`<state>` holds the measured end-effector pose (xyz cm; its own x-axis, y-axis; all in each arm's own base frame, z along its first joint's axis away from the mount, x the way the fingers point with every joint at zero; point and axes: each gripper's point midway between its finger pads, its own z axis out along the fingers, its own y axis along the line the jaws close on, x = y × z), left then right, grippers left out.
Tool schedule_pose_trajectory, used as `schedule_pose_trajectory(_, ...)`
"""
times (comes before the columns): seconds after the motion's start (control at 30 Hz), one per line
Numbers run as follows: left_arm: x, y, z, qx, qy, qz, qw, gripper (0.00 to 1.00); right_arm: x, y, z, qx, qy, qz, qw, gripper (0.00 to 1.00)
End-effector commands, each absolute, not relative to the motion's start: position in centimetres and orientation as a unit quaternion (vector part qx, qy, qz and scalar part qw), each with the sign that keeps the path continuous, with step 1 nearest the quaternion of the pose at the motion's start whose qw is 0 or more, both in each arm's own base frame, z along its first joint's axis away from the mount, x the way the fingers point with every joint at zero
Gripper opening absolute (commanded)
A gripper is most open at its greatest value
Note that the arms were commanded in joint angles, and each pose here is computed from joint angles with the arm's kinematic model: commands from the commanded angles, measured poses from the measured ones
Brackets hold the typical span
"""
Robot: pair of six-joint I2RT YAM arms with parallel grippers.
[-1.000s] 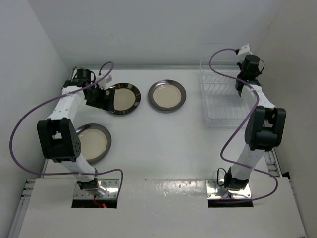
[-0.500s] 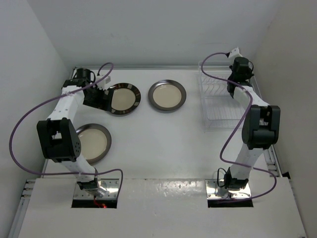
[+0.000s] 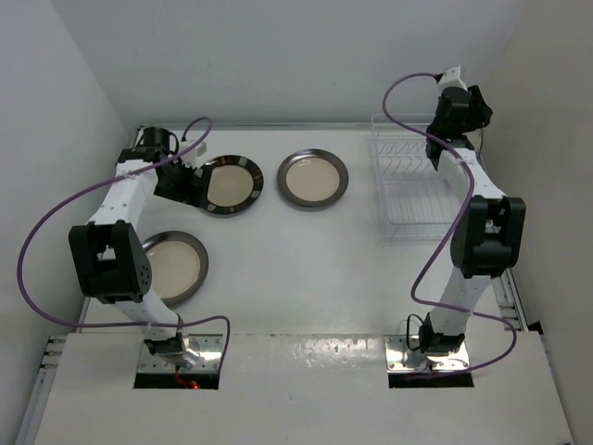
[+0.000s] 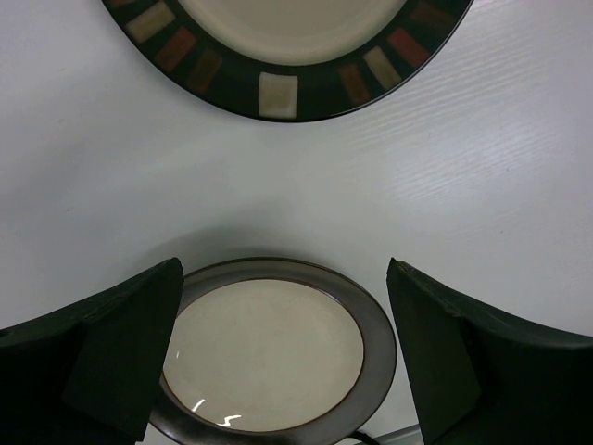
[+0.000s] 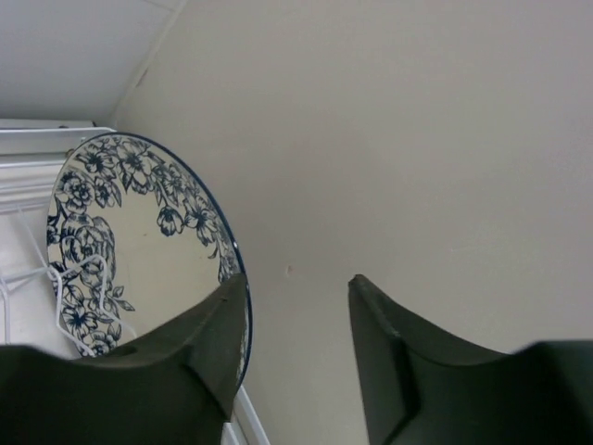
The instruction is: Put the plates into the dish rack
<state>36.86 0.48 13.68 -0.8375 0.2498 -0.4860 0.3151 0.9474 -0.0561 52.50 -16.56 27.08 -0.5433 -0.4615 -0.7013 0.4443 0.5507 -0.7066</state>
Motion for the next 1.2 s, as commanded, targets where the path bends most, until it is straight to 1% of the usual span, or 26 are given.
schedule_pose_trajectory(0.0, 37.7, 0.4, 15.4, 0.16, 0.948, -0.065, 0.269, 0.96, 52.0, -16.7, 28.7, 0.029, 0.73, -0.479, 0.487, 0.5)
schedule_pose_trajectory(0.07, 37.4, 0.4, 15.0, 0.159, 0.949, -0.066, 0.264, 0.96, 51.7, -16.7, 29.0, 0.031, 0.731, -0.477, 0.487, 0.54)
schedule_pose_trajectory(0.1, 37.2, 0.4, 14.7, 0.165, 0.949, -0.066, 0.26, 0.96, 51.6, -16.5, 29.4, 0.031, 0.731, -0.473, 0.492, 0.6)
schedule_pose_trajectory(0.2, 36.6, 1.6, 13.2, 0.17, 0.96, -0.031, 0.222, 0.96, 51.4, -15.2, 30.4, 0.021, 0.73, -0.461, 0.504, 0.71)
schedule_pose_trajectory(0.23, 36.2, 2.4, 12.6, 0.169, 0.965, 0.002, 0.201, 0.96, 51.4, -14.1, 30.6, 0.01, 0.734, -0.454, 0.506, 0.78)
schedule_pose_trajectory(0.3, 35.8, 2.9, 11.8, 0.183, 0.967, 0.039, 0.172, 0.96, 51.3, -13.8, 31.2, 0.012, 0.734, -0.443, 0.514, 0.85)
schedule_pose_trajectory(0.33, 35.5, 3.7, 11.6, 0.179, 0.969, 0.059, 0.162, 0.96, 51.0, -11.8, 31.6, -0.006, 0.742, -0.428, 0.515, 0.9)
schedule_pose_trajectory(0.37, 35.6, 4.6, 11.8, 0.177, 0.967, 0.093, 0.16, 0.96, 51.4, -10.4, 31.9, -0.006, 0.745, -0.398, 0.536, 0.92)
schedule_pose_trajectory(0.4, 35.3, 5.0, 11.5, 0.171, 0.968, 0.104, 0.151, 0.96, 51.1, -9.7, 31.3, -0.015, 0.757, -0.385, 0.528, 0.94)
schedule_pose_trajectory(0.43, 35.1, 5.8, 11.4, 0.163, 0.968, 0.116, 0.148, 0.96, 50.0, -8.5, 32.4, -0.015, 0.76, -0.363, 0.538, 0.95)
schedule_pose_trajectory(0.47, 35.1, 6.3, 11.4, 0.151, 0.97, 0.117, 0.148, 0.96, 50.2, -6.8, 31.4, -0.041, 0.774, -0.327, 0.54, 0.95)
schedule_pose_trajectory(0.5, 35.0, 6.6, 11.3, 0.142, 0.973, 0.106, 0.149, 0.96, 49.5, -5.6, 32.2, -0.05, 0.773, -0.309, 0.551, 0.97)
schedule_pose_trajectory(0.53, 34.4, 8.2, 11.8, 0.094, 0.98, 0.088, 0.149, 0.96, 48.8, -4.4, 32.4, -0.065, 0.776, -0.29, 0.556, 0.97)
schedule_pose_trajectory(0.57, 34.1, 7.3, 11.4, 0.08, 0.984, 0.028, 0.156, 0.96, 48.0, -2.0, 32.7, -0.082, 0.775, -0.265, 0.567, 0.97)
schedule_pose_trajectory(0.6, 33.7, 8.4, 11.6, 0.049, 0.985, -0.005, 0.163, 0.94, 47.6, -0.9, 31.6, -0.093, 0.782, -0.246, 0.565, 0.97)
schedule_pose_trajectory(0.67, 32.9, 7.3, 12.3, 0.031, 0.978, -0.078, 0.189, 0.94, 45.8, 2.1, 31.8, -0.106, 0.783, -0.199, 0.58, 0.97)
schedule_pose_trajectory(0.73, 32.9, 9.3, 13.2, -0.013, 0.971, -0.075, 0.228, 0.94, 44.9, 3.7, 29.9, -0.122, 0.794, -0.162, 0.573, 0.97)
schedule_pose_trajectory(0.77, 32.1, 9.8, 13.4, -0.029, 0.968, -0.07, 0.24, 0.94, 43.9, 5.5, 30.6, -0.133, 0.788, -0.139, 0.585, 0.98)
schedule_pose_trajectory(0.8, 31.7, 10.4, 13.4, -0.047, 0.966, -0.065, 0.247, 0.94, 43.4, 6.7, 29.2, -0.14, 0.796, -0.105, 0.58, 1.0)
schedule_pose_trajectory(0.87, 30.4, 12.2, 13.0, -0.101, 0.959, -0.066, 0.255, 0.94, 42.5, 8.5, 29.4, -0.15, 0.791, -0.077, 0.588, 1.0)
schedule_pose_trajectory(0.9, 29.4, 12.0, 11.9, -0.113, 0.959, -0.083, 0.248, 0.94, 42.3, 9.7, 29.0, -0.161, 0.788, -0.064, 0.59, 1.0)
schedule_pose_trajectory(0.97, 27.9, 13.6, 11.6, -0.165, 0.949, -0.074, 0.258, 0.94, 41.6, 11.2, 28.7, -0.179, 0.786, -0.053, 0.59, 1.0)
schedule_pose_trajectory(1.0, 26.4, 13.9, 10.1, -0.188, 0.95, -0.068, 0.241, 0.94, 41.0, 12.5, 28.7, -0.195, 0.781, -0.046, 0.592, 1.0)
schedule_pose_trajectory(1.07, 24.6, 15.1, 9.1, -0.223, 0.944, -0.064, 0.234, 0.94, 40.7, 13.3, 28.6, -0.209, 0.779, -0.047, 0.59, 1.0)
schedule_pose_trajectory(1.1, 24.4, 15.5, 8.7, -0.231, 0.942, -0.061, 0.237, 0.94, 40.1, 14.5, 28.7, -0.223, 0.774, -0.043, 0.591, 1.0)
schedule_pose_trajectory(1.17, 23.1, 16.6, 7.4, -0.266, 0.937, -0.073, 0.213, 0.93, 39.7, 15.0, 28.8, -0.232, 0.771, -0.041, 0.592, 1.0)
